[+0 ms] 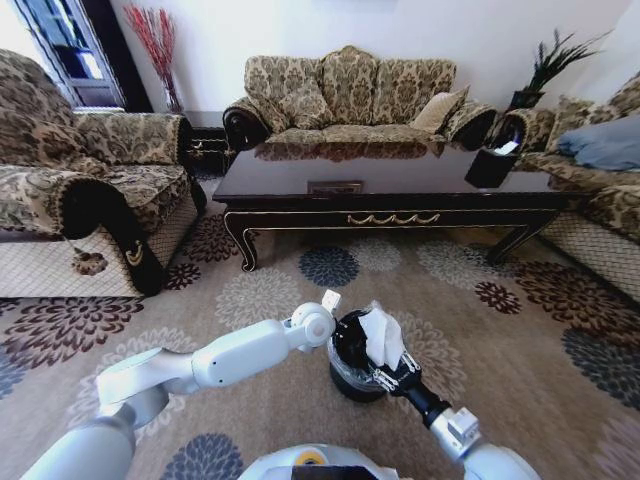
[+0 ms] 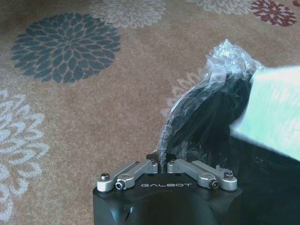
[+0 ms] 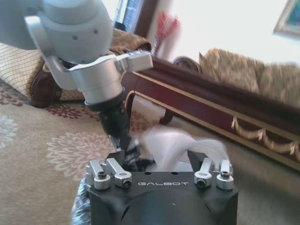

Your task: Move to the front of the table and pick up the trash from the floor, then place it into the trash bin.

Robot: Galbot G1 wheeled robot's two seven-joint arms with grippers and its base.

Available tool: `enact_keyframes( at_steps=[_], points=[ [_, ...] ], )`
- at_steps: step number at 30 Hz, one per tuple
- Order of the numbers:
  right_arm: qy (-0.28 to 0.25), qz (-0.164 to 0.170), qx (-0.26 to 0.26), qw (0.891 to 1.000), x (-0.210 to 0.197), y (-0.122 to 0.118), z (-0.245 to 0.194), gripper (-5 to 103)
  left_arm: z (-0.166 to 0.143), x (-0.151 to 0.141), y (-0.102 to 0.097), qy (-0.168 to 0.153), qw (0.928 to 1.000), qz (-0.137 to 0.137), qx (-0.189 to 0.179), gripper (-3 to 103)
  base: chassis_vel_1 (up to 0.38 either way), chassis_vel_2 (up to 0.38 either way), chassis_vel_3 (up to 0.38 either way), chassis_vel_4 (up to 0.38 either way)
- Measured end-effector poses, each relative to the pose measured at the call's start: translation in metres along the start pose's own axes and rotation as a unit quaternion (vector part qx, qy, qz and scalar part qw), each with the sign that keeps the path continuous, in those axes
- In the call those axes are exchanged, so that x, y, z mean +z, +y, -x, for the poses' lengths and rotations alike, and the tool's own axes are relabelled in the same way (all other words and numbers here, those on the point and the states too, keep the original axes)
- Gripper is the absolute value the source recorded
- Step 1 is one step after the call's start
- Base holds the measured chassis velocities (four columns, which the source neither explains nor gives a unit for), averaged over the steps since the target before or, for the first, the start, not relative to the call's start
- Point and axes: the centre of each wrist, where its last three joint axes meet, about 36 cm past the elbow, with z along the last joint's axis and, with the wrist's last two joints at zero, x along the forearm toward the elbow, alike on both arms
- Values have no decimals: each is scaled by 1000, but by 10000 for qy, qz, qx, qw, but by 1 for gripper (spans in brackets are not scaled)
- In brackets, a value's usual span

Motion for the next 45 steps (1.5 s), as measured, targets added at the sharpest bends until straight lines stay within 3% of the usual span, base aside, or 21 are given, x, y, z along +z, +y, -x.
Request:
enact_keyframes(
  at_steps=[2,7,20,25,35,38,45],
  points=[
    [-52,-229,-97,9997,0,-2,-1,88,-1,0,-1,-10,10000,6,13,3,0,0,0,0],
    [-62,-236,-405,9989,-7,3,-6,99,0,-2,4,-15,10000,-44,-34,3,0,0,0,0],
    [-118,-16,-475,9988,-12,10,-7,100,0,-1,15,-3,9998,-155,-115,3,0,0,0,0],
    [-100,152,-320,9993,-11,5,-6,100,-6,1,30,-28,9996,-210,-208,3,0,0,0,0],
    [18,523,99,9986,7,-11,4,100,-34,9,76,-264,9967,-643,-414,3,0,0,0,0],
    [237,587,253,9977,31,-24,9,100,-44,20,96,-312,9949,-806,-512,3,0,0,0,0],
    [621,767,441,9941,71,-35,11,100,-48,42,118,-362,9919,-1016,-672,3,0,0,0,0]
  ],
)
